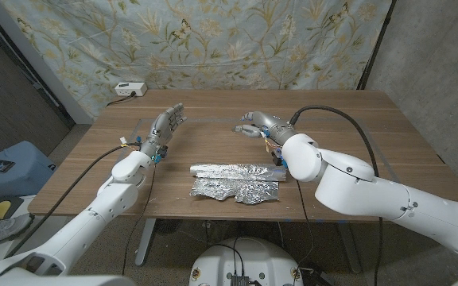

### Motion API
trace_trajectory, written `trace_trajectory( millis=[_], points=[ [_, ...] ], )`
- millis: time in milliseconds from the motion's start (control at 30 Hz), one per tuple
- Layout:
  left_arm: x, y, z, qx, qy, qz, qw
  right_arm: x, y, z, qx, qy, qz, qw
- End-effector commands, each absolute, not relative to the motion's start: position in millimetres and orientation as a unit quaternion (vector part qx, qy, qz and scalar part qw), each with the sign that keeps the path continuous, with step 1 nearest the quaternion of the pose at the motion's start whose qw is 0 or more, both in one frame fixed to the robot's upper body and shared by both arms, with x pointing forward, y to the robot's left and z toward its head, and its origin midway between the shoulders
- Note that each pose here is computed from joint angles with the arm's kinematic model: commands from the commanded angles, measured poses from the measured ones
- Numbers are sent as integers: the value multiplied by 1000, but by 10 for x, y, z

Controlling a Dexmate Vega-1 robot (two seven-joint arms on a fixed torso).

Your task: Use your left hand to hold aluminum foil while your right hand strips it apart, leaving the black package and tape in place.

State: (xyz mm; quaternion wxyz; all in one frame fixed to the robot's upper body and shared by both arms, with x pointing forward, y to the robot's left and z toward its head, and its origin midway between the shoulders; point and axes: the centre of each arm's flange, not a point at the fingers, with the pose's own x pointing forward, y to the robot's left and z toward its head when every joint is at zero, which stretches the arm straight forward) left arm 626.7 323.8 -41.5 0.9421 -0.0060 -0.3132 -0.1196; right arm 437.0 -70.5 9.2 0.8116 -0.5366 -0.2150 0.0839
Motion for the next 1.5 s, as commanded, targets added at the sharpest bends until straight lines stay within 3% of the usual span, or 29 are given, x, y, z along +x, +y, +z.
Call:
trace_trajectory(
  millis=[33,1500],
  points=[
    [6304,3262,-428,-11,-321,-113,940,4273,-542,64,-564,-209,107,792],
    [6426,3153,-406,-4,-319,-114,941,4134,-1,-282,-664,-199,141,707]
  ],
)
